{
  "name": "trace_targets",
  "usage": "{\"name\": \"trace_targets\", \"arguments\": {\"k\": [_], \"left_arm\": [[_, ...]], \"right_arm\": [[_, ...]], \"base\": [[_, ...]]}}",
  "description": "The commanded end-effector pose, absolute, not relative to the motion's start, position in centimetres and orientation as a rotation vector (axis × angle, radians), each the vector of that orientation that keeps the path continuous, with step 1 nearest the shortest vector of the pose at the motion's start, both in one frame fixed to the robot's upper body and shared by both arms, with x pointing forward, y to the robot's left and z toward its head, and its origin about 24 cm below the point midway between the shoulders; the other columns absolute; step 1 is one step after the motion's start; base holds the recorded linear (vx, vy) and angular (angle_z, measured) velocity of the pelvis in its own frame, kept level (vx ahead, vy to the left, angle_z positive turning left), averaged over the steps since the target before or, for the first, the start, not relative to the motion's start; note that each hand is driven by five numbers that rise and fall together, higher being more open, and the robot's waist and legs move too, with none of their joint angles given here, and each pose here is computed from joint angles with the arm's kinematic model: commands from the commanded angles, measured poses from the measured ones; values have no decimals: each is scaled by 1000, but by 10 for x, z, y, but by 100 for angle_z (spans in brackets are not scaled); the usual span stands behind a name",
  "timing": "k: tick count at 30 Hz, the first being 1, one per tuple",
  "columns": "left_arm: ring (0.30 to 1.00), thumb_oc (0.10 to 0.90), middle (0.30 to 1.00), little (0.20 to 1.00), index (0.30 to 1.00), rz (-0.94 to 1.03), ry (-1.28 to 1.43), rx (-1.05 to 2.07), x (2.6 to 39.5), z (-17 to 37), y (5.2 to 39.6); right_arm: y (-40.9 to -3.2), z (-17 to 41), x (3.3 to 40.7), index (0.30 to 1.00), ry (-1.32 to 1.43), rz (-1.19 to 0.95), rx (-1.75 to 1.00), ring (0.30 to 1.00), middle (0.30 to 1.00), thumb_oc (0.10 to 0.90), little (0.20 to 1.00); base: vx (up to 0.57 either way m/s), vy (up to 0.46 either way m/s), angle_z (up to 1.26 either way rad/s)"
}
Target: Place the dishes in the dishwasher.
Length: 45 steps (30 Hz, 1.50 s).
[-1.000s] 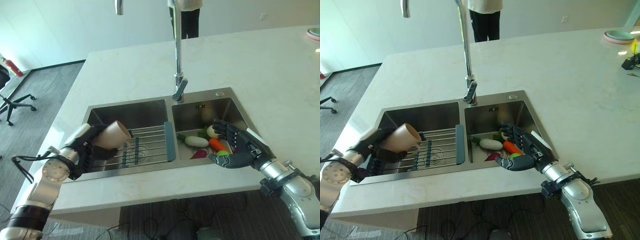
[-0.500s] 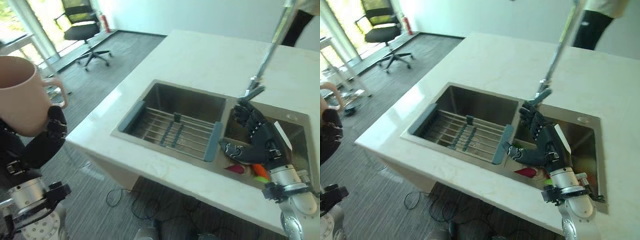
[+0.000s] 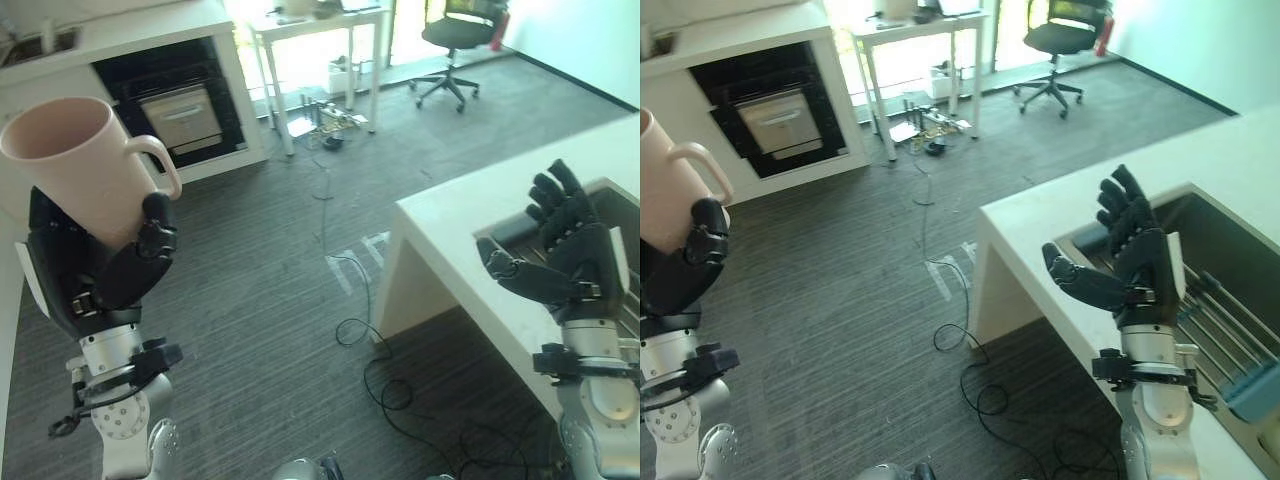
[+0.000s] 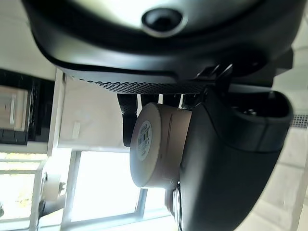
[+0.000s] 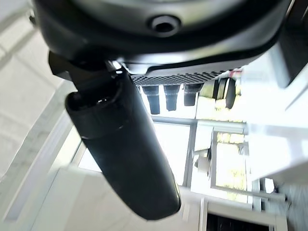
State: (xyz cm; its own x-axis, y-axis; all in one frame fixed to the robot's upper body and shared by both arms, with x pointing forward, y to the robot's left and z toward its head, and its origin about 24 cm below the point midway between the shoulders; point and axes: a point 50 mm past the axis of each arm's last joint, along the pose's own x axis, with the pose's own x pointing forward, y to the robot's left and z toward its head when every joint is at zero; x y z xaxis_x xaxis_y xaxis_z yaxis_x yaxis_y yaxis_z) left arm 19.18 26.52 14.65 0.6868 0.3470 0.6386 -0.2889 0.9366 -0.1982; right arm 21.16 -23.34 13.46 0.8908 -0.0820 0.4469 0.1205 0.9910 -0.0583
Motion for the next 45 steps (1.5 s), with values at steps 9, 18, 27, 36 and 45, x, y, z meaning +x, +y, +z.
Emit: {"name": "trace_targets", "arguments": {"k": [9, 18, 27, 36, 45], "left_arm": [[300, 400, 300, 300, 300, 212, -994, -1, 194, 204, 245], [300, 400, 300, 300, 300, 293, -989, -21, 184, 200, 249], [300, 400, 300, 300, 300, 205, -922, 0, 206, 191, 234], [300, 400, 300, 300, 300, 216, -886, 6, 197, 181, 238], [300, 400, 300, 300, 300, 287, -861, 6, 188, 171, 252]], "right_arm": [[-243, 179, 196, 900, -712, -59, -165, 900, 900, 800, 900], [-228, 180, 203, 900, -717, 6, -159, 900, 900, 800, 900], [-221, 171, 212, 900, -668, 97, -136, 900, 900, 800, 900], [-227, 170, 208, 900, -647, 114, -164, 900, 900, 800, 900], [-232, 171, 201, 900, -649, 145, -170, 900, 900, 800, 900]], "base": [[63, 79, 137], [9, -127, 19], [33, -91, 4], [131, -113, -11], [323, 240, -10]]}}
